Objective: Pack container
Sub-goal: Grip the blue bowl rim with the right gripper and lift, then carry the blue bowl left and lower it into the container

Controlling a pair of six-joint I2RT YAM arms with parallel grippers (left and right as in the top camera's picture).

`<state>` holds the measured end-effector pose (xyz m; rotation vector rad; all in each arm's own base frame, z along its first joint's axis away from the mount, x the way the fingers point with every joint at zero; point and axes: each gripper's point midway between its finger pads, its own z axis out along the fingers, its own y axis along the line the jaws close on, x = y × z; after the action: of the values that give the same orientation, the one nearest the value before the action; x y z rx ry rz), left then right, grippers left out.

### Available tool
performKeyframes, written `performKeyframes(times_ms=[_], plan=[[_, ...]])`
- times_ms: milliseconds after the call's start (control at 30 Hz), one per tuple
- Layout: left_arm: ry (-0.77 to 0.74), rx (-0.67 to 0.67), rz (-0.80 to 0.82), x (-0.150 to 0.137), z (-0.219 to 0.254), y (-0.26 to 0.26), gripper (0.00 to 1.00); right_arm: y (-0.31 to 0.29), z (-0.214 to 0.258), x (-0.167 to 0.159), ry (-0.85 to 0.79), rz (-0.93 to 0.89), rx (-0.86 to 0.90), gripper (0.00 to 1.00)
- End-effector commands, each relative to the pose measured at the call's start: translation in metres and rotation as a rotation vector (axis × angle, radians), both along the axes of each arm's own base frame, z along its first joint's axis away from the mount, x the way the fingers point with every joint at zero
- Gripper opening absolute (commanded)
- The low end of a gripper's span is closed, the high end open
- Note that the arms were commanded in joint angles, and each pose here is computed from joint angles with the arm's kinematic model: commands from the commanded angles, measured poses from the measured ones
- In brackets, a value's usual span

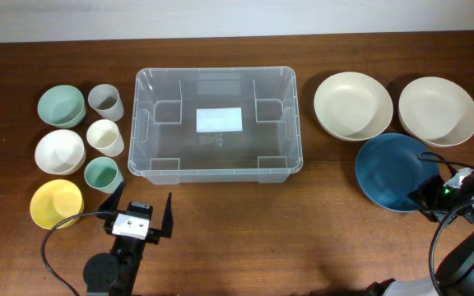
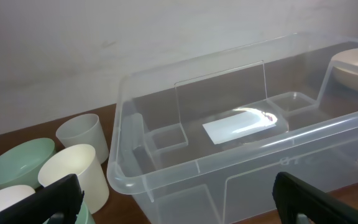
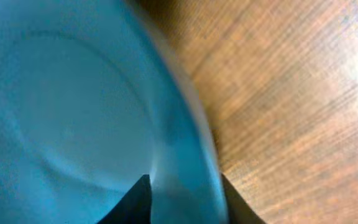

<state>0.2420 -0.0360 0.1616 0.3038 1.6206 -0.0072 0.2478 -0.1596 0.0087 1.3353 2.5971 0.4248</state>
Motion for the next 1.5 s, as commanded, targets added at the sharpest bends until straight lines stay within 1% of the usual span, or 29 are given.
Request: performKeyframes(times_ms=[0,67,133,200,233,433,667,800,967,1067,1233,1300,1333,1400,1467], plan=[[-0.002,0.013,0.007,0.0,-0.002,0.001,1.0,0.0,-0.009,-0.014,0.089,-0.036,-0.01,0.24],[-0.002,0.013,0.007,0.0,-0.002,0.001,1.0,0.002,-0.01,-0.019,0.113,-0.036,-0.009,0.22],[-0.002,0.013,0.007,0.0,-0.002,0.001,1.0,0.004,-0.01,-0.022,0.124,-0.035,0.0,0.17],[-0.002,0.013,0.007,0.0,-0.002,0.001,1.0,0.006,-0.01,-0.024,0.132,-0.035,0.007,0.04],[-0.002,0.013,0.007,0.0,-0.002,0.001,1.0,0.006,-0.01,-0.024,0.135,-0.035,0.009,0.04],[-0.002,0.013,0.007,0.0,-0.002,0.001,1.0,0.009,-0.01,-0.028,0.147,-0.035,0.023,0.04],[-0.002,0.013,0.007,0.0,-0.002,0.001,1.0,0.025,-0.003,-0.026,0.119,-0.03,0.105,0.04],[-0.002,0.013,0.007,0.0,-0.002,0.001,1.0,0.036,0.013,-0.03,0.101,-0.036,0.148,0.04],[-0.002,0.013,0.007,0.0,-0.002,0.001,1.0,0.033,0.047,-0.045,0.068,-0.087,0.125,0.04],[-0.002,0.013,0.007,0.0,-0.002,0.001,1.0,0.028,0.083,-0.054,0.0,-0.135,0.07,0.04],[-0.002,0.013,0.007,0.0,-0.002,0.001,1.0,0.03,0.145,-0.058,-0.179,-0.143,-0.054,0.04],[-0.002,0.013,0.007,0.0,-0.002,0.001,1.0,0.039,0.172,-0.053,-0.28,-0.123,-0.078,0.04],[-0.002,0.013,0.007,0.0,-0.002,0.001,1.0,0.048,0.188,-0.047,-0.358,-0.102,-0.072,0.04],[-0.002,0.013,0.007,0.0,-0.002,0.001,1.0,0.067,0.219,-0.037,-0.511,-0.056,-0.039,0.04],[-0.002,0.013,0.007,0.0,-0.002,0.001,1.0,0.079,0.24,-0.033,-0.605,-0.057,-0.006,0.04]])
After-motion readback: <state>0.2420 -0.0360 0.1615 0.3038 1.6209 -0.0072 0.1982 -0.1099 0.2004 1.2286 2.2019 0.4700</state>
